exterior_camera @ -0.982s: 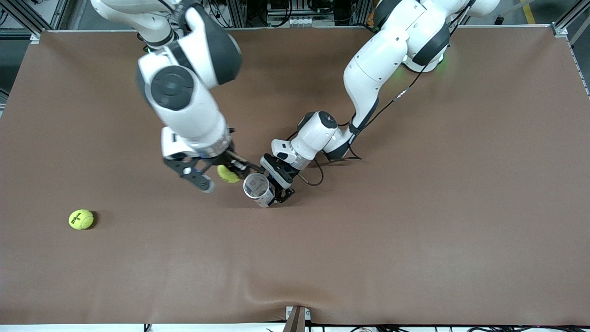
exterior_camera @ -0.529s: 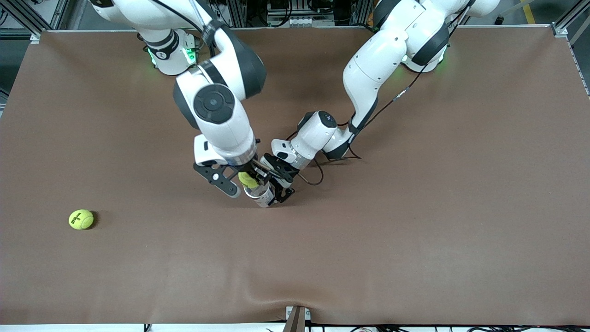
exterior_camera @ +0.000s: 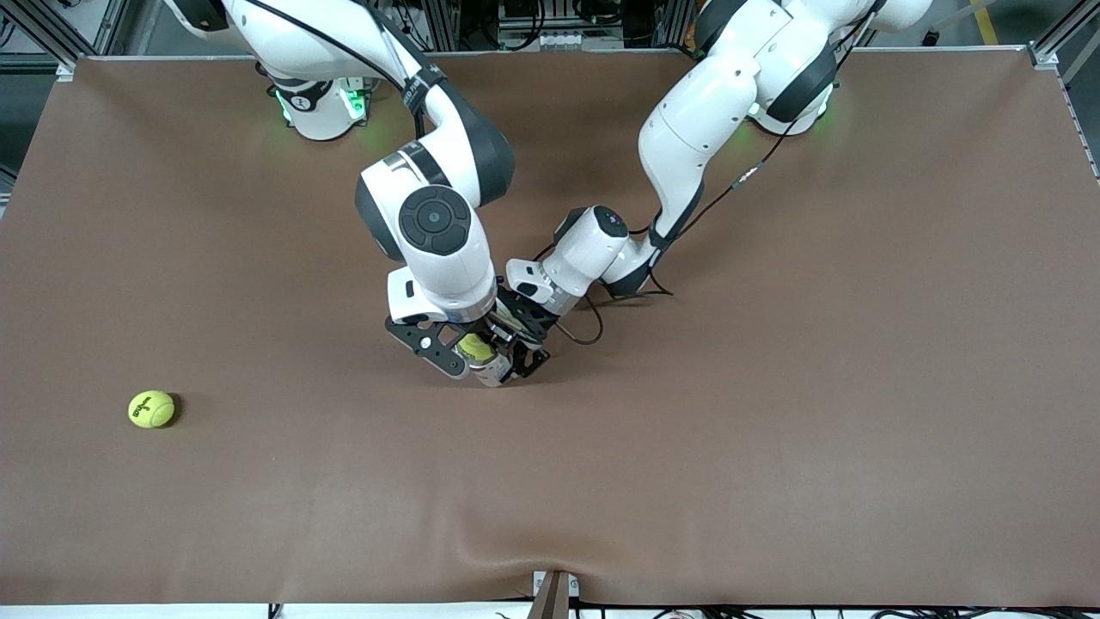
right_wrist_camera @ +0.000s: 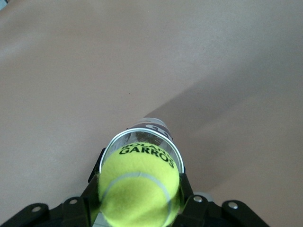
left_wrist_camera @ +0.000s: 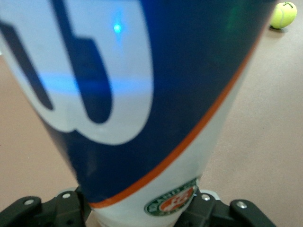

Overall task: Insert tennis ball vertically with right arm
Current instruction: 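Open the right gripper to drop the ball into the tube, then move the right gripper back to the second ball and grasp it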

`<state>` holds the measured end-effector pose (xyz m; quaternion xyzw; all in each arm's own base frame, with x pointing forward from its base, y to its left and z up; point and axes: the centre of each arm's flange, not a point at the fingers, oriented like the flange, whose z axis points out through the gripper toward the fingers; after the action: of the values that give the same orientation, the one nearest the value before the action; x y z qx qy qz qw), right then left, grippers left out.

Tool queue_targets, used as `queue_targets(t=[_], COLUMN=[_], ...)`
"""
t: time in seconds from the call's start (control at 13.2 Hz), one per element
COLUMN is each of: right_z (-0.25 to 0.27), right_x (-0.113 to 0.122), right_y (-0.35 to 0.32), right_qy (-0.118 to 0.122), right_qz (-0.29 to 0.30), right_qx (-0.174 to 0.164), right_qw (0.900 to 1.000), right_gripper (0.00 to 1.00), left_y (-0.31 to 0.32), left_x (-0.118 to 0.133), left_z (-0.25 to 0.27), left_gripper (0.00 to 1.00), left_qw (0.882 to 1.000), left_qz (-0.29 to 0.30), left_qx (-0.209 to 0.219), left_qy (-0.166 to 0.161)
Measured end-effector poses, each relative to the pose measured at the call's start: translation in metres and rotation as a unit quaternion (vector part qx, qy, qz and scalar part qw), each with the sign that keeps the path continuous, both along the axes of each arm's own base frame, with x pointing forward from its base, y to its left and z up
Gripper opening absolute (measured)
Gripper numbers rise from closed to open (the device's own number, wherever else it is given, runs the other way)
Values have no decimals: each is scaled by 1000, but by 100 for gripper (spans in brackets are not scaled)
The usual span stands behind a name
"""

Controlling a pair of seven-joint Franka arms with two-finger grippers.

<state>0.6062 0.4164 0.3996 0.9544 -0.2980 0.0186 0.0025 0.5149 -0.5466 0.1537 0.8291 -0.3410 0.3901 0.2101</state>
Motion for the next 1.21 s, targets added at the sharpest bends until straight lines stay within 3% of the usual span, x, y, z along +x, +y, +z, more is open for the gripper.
queue_targets(t=[0.15, 0.38, 0.6, 0.91, 1.21], right_z=[0, 0, 0, 9, 56], right_x=[0, -1, -2, 1, 17], right_y=[0, 1, 3, -9, -68], right_qy=[0, -4, -5, 2, 14], right_qz=[0, 4, 5, -39, -34], right_qx=[-1, -7, -7, -19, -27], right_qw=[1000, 1000, 1000, 999, 999], right_gripper=[72, 99, 100, 100, 100], left_y=[0, 0, 0, 0, -1], left_x=[0, 0, 0, 0, -2], left_z=[0, 0, 0, 0, -3], left_gripper=[75, 75, 75, 75, 81], left_qw=[1000, 1000, 1000, 1000, 1000], left_qz=[0, 0, 0, 0, -1], left_qx=[0, 0, 0, 0, 1], left_qy=[0, 0, -1, -1, -1])
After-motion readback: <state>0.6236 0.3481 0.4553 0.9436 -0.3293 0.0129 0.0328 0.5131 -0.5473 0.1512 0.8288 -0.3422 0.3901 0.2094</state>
